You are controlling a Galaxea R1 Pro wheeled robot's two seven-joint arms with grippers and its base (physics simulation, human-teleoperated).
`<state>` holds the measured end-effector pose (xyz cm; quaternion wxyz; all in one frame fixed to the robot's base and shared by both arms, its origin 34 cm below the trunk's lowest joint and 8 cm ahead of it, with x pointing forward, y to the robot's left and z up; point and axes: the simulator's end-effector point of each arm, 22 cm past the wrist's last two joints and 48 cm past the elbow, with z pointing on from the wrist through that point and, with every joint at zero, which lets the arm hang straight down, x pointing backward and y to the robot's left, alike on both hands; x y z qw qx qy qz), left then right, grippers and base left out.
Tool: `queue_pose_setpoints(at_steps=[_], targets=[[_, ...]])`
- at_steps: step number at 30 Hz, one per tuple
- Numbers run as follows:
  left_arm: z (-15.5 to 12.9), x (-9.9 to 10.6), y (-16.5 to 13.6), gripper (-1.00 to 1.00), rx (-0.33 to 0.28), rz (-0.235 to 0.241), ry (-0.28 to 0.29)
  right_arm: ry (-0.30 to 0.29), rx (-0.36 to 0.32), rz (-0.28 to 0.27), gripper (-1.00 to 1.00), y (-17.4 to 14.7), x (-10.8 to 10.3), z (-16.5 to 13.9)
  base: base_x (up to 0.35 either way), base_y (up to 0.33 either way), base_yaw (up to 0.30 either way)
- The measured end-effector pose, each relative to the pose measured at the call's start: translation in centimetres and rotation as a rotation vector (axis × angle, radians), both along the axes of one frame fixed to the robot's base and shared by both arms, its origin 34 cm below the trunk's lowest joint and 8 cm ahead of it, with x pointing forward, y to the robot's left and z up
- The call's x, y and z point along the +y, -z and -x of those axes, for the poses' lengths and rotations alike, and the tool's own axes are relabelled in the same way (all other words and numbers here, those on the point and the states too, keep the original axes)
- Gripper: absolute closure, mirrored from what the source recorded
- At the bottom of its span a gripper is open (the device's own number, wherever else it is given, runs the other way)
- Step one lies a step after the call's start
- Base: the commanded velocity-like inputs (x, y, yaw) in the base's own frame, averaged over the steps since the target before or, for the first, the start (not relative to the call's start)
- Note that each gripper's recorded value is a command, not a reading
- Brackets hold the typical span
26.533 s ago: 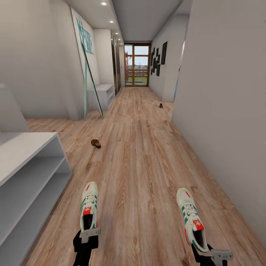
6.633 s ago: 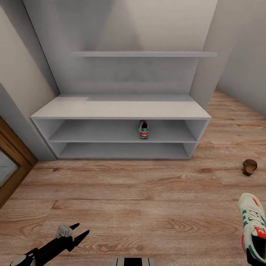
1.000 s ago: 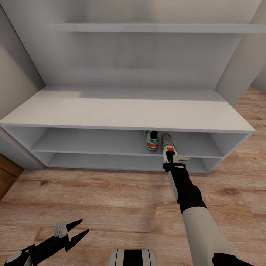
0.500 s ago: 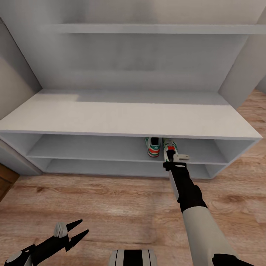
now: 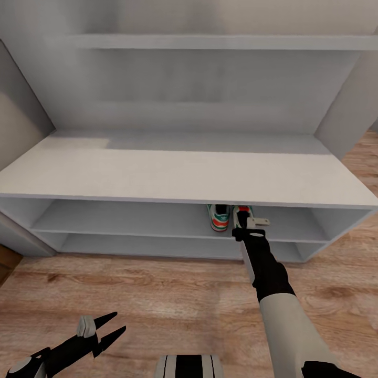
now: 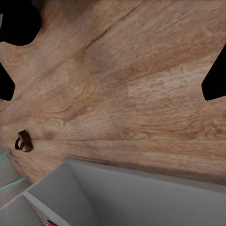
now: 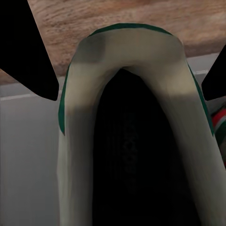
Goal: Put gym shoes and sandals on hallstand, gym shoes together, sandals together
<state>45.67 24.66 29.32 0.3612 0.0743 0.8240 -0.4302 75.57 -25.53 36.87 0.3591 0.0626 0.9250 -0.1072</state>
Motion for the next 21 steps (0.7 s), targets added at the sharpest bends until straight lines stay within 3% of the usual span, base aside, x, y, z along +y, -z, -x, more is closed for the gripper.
queue_pose_setpoints(at_steps=[5,21], targets=[[0.03,0.05,0.03,-1.00,0.004,0.000,-0.002,0.000,-0.001,0.004,1.00,-0.06,-0.07,0.00,0.194,-0.035,0.000],[0.04,0.03,0.05,-1.00,0.006,0.002,-0.003,-0.002,0.001,0.009,1.00,-0.07,-0.14,-0.01,0.064,-0.002,0.000]])
